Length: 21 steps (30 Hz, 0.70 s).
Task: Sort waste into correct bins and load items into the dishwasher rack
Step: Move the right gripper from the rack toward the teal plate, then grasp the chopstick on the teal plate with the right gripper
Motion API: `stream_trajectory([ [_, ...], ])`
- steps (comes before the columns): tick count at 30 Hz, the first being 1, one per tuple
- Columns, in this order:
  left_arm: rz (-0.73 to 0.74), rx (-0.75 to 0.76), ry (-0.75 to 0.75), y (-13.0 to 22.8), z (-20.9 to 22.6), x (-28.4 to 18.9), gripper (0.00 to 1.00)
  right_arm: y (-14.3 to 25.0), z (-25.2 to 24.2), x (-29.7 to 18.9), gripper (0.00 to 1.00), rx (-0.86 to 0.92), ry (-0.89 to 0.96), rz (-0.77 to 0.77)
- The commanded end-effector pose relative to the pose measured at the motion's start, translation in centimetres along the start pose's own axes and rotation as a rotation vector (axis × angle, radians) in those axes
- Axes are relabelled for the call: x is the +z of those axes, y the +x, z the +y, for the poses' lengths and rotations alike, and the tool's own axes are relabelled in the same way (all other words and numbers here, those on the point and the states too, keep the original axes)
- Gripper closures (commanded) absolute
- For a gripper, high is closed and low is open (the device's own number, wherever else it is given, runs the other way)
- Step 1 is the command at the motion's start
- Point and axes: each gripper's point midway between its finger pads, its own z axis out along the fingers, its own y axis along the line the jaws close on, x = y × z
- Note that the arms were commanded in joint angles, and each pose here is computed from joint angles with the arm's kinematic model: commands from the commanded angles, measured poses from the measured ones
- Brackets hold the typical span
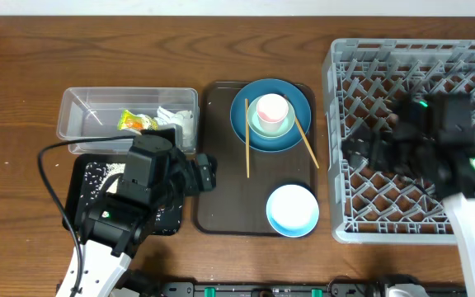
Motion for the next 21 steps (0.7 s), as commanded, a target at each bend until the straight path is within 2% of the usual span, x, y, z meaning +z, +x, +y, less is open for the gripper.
stream_trajectory([
  [1,-0.119,-0.044,-0.125,-2.3,2.1,-0.4,0.07,0.8,2.1,3.0,0.01,-0.146,-0.045,0.113],
  [6,-0.113,-0.045,-0.176,-2.0,3.1,-0.5,0.06,1.9,5.1,7.4,0.01,-0.368,-0.05,0.194],
  [12,-0.104,-0.046,-0.183,-1.8,3.2,-0.3,0.06,1.0,5.6,10.0,0.01,-0.609,0.183,0.122],
  [16,-0.104,-0.046,-0.182,-1.8,3.2,-0.3,0.06,0.8,5.4,10.2,0.01,-0.657,0.268,0.095],
  [17,-0.104,-0.046,-0.183,-1.8,3.2,-0.3,0.06,0.8,5.4,10.2,0.02,-0.658,0.268,0.097],
  [21,-0.104,-0.046,-0.183,-1.8,3.2,-0.3,0.06,0.9,5.2,10.5,0.25,-0.656,0.273,0.107],
])
